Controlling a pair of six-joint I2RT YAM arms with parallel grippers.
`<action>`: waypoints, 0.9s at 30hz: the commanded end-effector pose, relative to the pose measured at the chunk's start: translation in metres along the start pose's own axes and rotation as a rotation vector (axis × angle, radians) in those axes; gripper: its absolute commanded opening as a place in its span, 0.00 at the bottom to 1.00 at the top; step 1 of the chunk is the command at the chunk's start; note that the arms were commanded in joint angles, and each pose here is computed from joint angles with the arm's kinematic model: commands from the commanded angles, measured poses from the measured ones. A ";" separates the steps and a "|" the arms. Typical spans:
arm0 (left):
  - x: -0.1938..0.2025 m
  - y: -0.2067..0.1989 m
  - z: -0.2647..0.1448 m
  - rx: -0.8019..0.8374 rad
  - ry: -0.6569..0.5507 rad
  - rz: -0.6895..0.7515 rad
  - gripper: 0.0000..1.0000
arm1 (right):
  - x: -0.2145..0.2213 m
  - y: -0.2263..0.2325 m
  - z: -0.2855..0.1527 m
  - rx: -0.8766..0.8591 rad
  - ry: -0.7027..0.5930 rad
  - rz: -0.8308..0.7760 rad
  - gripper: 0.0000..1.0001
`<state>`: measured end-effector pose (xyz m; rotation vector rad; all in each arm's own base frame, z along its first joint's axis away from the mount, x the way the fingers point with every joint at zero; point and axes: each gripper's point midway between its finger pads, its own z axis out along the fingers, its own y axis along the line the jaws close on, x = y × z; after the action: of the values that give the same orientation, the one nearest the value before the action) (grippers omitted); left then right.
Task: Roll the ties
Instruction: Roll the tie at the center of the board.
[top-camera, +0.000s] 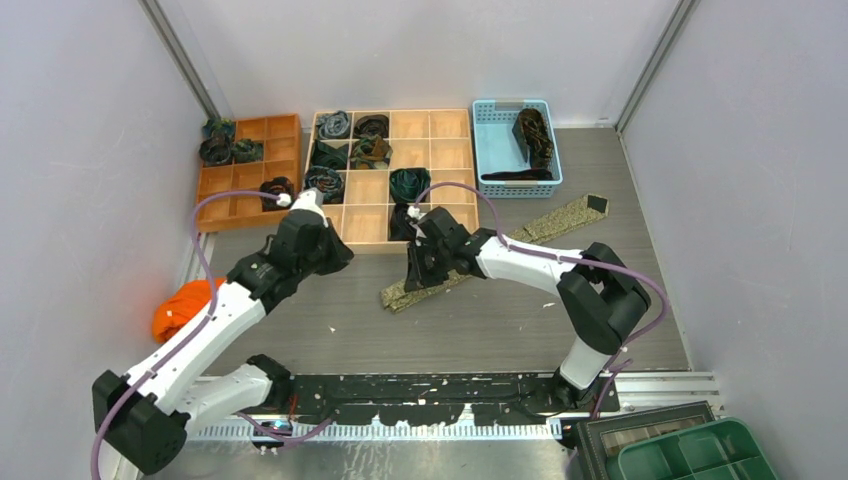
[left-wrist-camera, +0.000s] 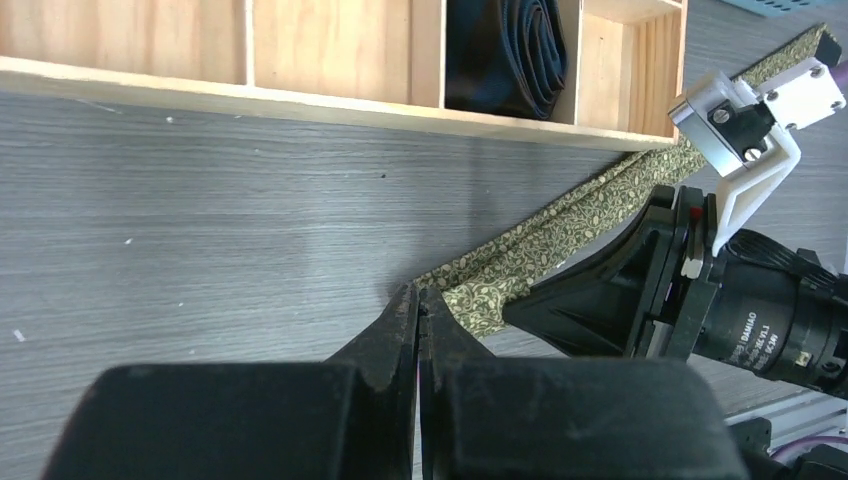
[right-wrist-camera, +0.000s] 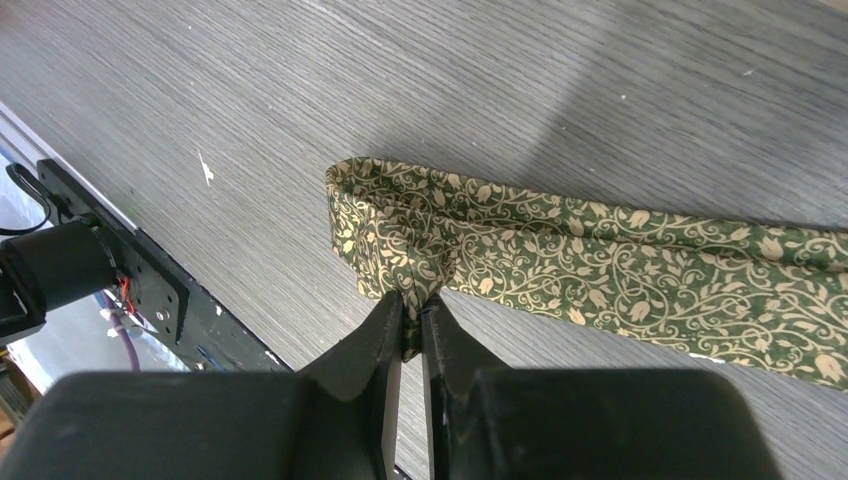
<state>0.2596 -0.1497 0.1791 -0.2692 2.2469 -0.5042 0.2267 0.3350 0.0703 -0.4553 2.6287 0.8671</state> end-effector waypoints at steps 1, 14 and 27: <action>-0.006 -0.020 0.014 0.055 -0.032 -0.011 0.00 | -0.006 0.002 0.005 0.000 -0.020 -0.011 0.17; 0.036 0.000 0.044 0.031 0.052 0.004 0.00 | -0.011 -0.046 0.007 0.273 -0.045 0.013 0.45; 0.080 -0.004 0.094 0.090 0.169 -0.001 0.00 | -0.024 -0.030 -0.015 0.272 -0.128 -0.002 0.42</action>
<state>0.2656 -0.1845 0.0695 -0.2176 2.4357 -0.5359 0.2500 0.2970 0.0294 -0.3532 2.6998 0.4371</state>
